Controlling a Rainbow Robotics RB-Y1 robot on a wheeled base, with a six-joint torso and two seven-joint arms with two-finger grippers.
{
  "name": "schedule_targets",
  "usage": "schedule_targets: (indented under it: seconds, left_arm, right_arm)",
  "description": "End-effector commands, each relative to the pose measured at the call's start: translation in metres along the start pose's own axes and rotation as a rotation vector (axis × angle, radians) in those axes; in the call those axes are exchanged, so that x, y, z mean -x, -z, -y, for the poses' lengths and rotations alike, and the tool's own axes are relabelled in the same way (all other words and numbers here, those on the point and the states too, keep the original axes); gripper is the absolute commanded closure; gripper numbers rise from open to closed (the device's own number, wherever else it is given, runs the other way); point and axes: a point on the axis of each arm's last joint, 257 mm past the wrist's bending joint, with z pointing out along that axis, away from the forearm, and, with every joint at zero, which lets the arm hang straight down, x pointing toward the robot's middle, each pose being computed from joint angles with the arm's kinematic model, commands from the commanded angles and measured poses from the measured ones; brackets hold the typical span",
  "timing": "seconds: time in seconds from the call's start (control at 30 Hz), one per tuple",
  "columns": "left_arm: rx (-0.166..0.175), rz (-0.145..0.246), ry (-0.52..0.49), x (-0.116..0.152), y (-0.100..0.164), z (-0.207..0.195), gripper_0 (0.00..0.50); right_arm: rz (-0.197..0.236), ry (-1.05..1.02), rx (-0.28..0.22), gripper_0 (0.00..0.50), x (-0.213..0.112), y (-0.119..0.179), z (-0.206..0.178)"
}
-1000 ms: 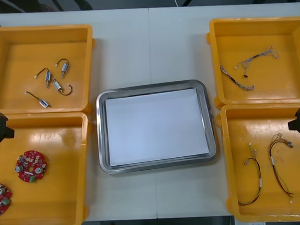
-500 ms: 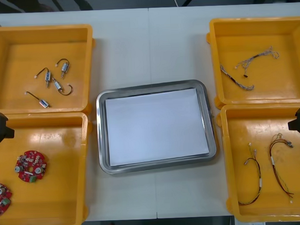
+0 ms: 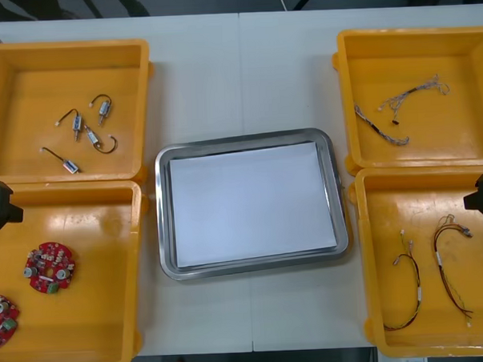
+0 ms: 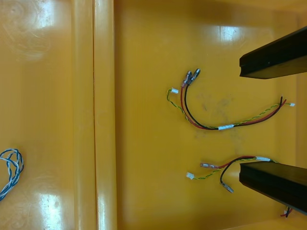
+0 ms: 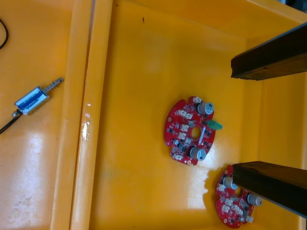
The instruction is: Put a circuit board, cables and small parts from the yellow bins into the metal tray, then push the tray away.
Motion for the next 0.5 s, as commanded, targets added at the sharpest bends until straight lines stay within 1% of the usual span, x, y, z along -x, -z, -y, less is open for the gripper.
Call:
schedule_targets:
  seconds: [0.03, 0.5]
  left_arm:
    - [0.036, 0.019, -0.095, 0.0066, 0.0112, -0.0151, 0.000]
    - [0.036, 0.019, -0.095, 0.0066, 0.0112, -0.0151, 0.000]
  right_arm:
    - [0.026, -0.001, -0.002, 0.000, 0.0063, 0.0063, -0.0074]
    - [0.026, -0.001, -0.002, 0.000, 0.0063, 0.0063, -0.0074]
